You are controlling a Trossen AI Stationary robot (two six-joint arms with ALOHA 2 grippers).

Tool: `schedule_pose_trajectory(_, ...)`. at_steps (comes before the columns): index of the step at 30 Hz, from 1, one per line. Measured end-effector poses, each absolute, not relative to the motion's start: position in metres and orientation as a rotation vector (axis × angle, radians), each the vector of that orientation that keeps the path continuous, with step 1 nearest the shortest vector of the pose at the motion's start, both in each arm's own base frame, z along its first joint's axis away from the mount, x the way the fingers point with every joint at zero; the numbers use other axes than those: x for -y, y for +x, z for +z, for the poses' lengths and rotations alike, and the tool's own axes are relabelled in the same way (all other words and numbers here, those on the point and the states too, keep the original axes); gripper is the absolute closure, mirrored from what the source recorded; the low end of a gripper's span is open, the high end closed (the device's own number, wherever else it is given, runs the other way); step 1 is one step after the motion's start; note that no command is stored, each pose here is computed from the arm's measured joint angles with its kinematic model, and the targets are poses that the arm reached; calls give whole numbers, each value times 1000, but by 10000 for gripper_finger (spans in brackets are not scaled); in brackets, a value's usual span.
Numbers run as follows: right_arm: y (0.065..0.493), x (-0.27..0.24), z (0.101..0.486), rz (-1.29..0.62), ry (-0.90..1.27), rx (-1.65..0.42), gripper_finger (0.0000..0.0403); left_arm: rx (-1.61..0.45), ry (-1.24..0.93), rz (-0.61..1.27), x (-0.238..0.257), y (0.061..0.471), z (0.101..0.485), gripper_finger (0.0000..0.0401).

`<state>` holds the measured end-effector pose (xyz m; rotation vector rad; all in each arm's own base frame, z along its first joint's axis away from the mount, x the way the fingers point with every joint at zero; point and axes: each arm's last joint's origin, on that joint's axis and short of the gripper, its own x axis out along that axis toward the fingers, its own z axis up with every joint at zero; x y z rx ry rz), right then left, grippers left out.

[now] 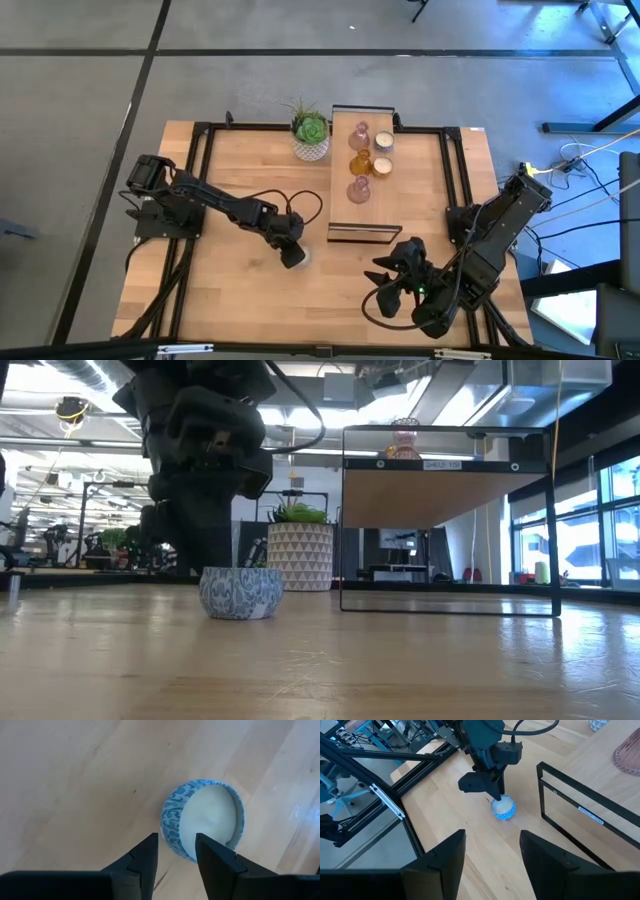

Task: Pick & Place candle stick holders
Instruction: Put the patterned blue scented candle on the shelf aligned with the patterned orange scented candle

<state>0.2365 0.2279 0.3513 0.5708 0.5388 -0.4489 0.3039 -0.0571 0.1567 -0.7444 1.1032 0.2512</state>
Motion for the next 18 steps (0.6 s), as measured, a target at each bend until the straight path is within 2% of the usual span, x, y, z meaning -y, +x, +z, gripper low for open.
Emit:
schedule_pose_trajectory(7, 236, -228, 351, -449, 571, -539, 210, -1117, -731, 262, 57, 302, 156, 305)
schedule_pose_trajectory(18, 236, -228, 351, -451, 566, -541, 210, -1150, -718, 266, 56, 300, 155, 393)
